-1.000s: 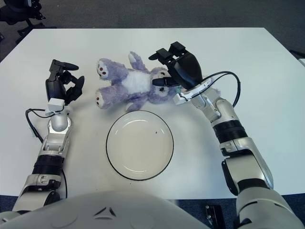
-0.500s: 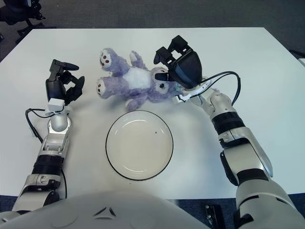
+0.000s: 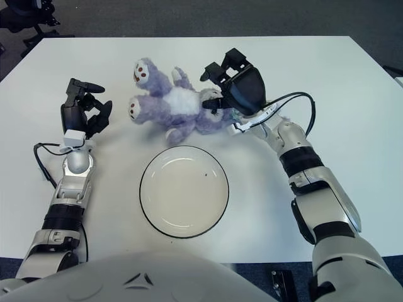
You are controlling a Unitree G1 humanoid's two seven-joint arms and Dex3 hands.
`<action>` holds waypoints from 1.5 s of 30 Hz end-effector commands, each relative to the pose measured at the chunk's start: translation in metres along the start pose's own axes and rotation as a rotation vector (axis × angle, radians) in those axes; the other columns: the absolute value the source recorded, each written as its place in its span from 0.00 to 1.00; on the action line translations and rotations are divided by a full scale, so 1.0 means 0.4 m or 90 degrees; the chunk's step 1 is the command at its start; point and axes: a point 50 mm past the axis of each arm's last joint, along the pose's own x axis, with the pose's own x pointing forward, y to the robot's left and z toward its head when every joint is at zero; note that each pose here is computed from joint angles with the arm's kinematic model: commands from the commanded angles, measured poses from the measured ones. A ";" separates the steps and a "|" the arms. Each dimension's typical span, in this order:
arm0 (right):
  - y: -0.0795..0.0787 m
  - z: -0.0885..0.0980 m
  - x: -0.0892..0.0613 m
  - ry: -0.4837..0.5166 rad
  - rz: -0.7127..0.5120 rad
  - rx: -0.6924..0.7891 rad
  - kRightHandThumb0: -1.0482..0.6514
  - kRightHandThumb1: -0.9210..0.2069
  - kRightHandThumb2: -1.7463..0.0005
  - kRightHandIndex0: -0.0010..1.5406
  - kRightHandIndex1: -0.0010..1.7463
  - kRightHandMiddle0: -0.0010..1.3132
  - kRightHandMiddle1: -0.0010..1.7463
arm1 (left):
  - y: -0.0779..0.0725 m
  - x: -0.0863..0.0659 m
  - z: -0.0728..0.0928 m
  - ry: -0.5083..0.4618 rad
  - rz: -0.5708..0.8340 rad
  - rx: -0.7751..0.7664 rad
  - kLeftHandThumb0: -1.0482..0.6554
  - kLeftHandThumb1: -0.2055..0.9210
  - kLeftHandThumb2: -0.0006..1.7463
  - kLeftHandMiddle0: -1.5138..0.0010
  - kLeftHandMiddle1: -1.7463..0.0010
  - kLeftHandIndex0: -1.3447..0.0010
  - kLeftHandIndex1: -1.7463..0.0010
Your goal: Put the doll into the plate.
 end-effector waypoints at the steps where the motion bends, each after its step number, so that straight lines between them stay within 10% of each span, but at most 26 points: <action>1: -0.007 -0.006 -0.004 0.017 0.018 -0.005 0.12 0.00 0.79 0.07 0.01 0.22 0.05 | 0.002 -0.075 -0.062 0.089 -0.012 0.010 0.41 1.00 0.18 0.42 0.00 0.69 0.13; 7: -0.006 -0.009 -0.004 0.027 0.072 -0.012 0.11 0.00 0.66 0.03 0.00 0.16 0.01 | 0.001 -0.075 -0.061 0.088 -0.013 0.008 0.41 1.00 0.18 0.42 0.00 0.69 0.13; 45: -0.019 -0.009 -0.004 0.036 0.099 0.003 0.08 0.00 0.59 0.00 0.00 0.12 0.00 | -0.001 -0.075 -0.060 0.082 -0.024 -0.009 0.41 1.00 0.18 0.42 0.00 0.69 0.13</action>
